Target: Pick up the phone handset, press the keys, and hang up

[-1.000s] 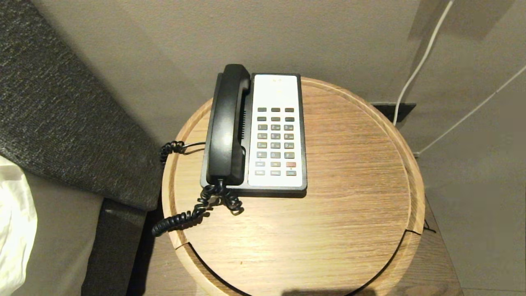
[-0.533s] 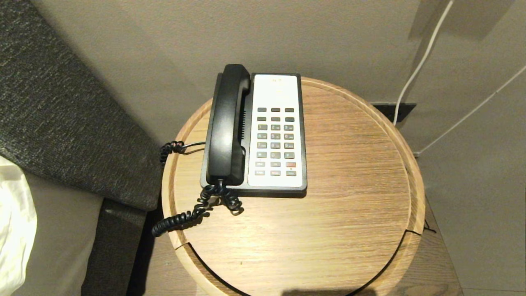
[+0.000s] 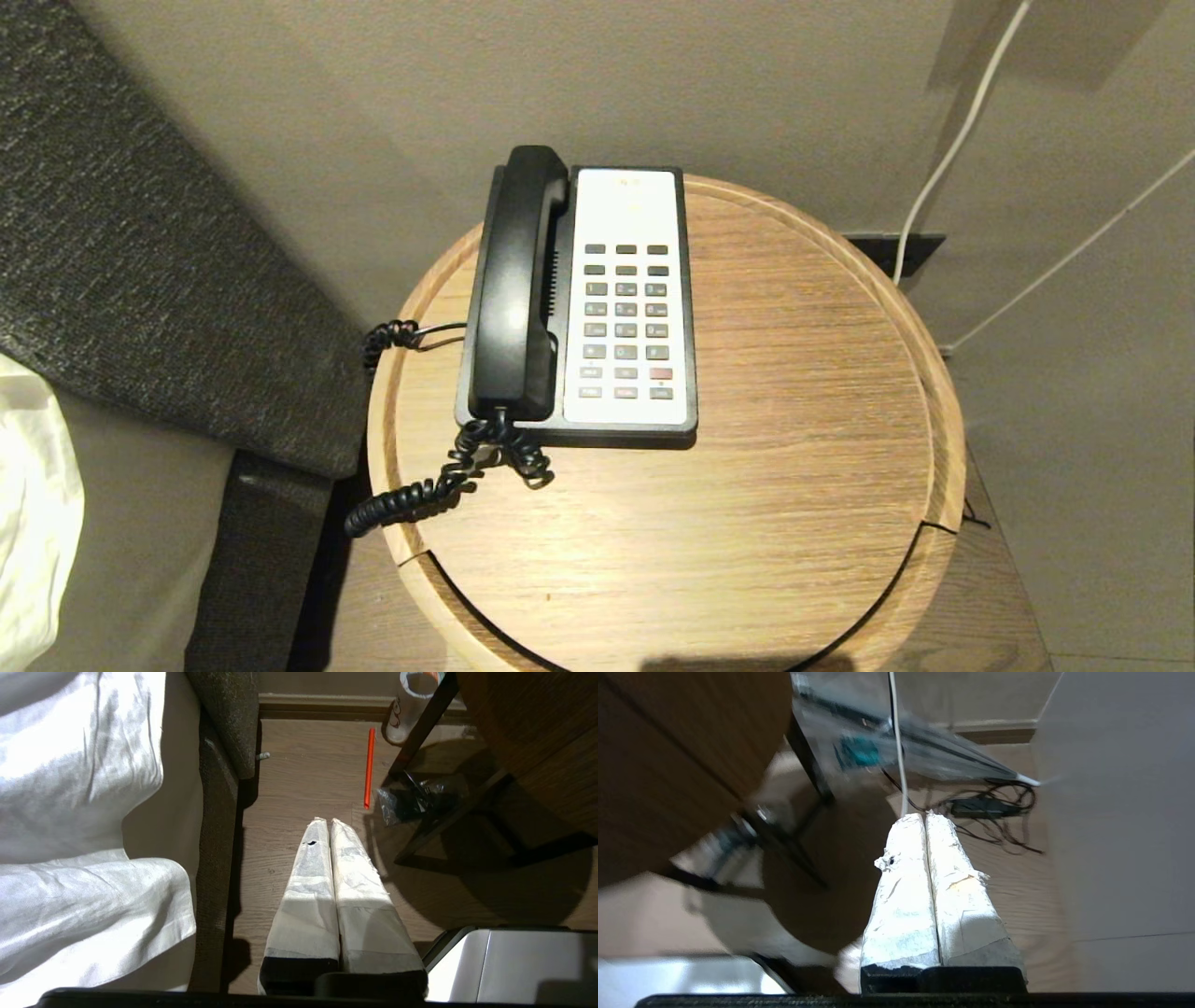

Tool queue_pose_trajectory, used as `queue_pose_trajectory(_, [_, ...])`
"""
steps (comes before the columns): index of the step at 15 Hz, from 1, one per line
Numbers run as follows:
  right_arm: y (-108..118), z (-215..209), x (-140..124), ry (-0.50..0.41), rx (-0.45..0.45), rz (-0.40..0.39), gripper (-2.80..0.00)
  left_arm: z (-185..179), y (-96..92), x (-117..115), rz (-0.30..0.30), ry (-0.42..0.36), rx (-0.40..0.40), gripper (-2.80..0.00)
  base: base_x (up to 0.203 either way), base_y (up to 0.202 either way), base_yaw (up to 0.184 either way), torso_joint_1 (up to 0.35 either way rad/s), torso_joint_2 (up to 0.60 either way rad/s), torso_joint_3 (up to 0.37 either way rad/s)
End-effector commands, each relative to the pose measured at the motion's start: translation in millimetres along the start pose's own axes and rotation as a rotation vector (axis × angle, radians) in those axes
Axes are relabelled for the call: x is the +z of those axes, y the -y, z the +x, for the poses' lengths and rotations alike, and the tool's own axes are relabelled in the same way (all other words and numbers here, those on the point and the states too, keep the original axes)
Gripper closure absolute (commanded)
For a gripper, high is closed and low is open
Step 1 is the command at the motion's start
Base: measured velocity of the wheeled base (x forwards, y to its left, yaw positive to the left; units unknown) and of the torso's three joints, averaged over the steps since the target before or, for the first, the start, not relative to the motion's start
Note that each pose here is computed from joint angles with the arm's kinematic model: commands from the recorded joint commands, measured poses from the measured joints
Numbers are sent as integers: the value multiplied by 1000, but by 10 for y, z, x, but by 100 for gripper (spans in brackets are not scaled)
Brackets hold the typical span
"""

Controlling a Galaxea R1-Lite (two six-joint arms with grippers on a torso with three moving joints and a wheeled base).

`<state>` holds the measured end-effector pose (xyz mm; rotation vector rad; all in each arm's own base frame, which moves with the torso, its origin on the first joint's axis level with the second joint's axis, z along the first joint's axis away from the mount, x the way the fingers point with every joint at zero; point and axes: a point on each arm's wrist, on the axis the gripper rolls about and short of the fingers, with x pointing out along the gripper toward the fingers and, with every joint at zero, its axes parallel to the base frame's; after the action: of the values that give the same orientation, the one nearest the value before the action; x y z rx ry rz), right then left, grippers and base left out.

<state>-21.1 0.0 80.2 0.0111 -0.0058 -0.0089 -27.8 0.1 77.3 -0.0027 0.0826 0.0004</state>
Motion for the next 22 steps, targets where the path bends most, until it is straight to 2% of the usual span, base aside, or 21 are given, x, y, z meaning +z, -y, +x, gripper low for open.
queue_pose_trajectory(1, [-1,2,-34,-27,8,-84,0,4,1,-6,41,-1,-4,0,0,0,0,0,0,0])
queue_pose_trajectory(4, [-1,0,-43,-35,9,-70,0,6,1,-13,44,-3,-3,0,0,0,0,0,0,0])
queue_pose_trajectory(6, [-2,-6,-47,-51,13,-69,0,5,-1,-10,-1,-2,5,0,0,0,0,0,0,0])
queue_pose_trajectory(7, [-2,-5,-48,-50,15,-69,0,6,0,-11,16,-3,1,0,0,0,0,0,0,0])
queue_pose_trajectory(8, [-2,-5,-45,-47,12,-68,0,9,1,-17,63,-3,-3,0,0,0,0,0,0,0])
queue_pose_trajectory(11, [-1,-1,-40,-30,8,-50,0,8,0,-16,27,-3,1,0,0,0,0,0,0,0])
queue_pose_trajectory(12, [-1,-1,-39,-29,6,-38,0,11,0,-18,31,-5,2,0,0,0,0,0,0,0])
queue_pose_trajectory(15, [-1,-1,-39,-29,6,-37,0,20,3,-16,97,18,-14,0,0,0,0,0,0,0])
queue_pose_trajectory(20, [-1,-1,-39,-29,6,-36,0,23,2,-16,78,22,-10,0,0,0,0,0,0,0])
queue_pose_trajectory(22, [-1,-2,-43,-26,6,-36,0,49,3,-16,78,71,-12,0,0,0,0,0,0,0])
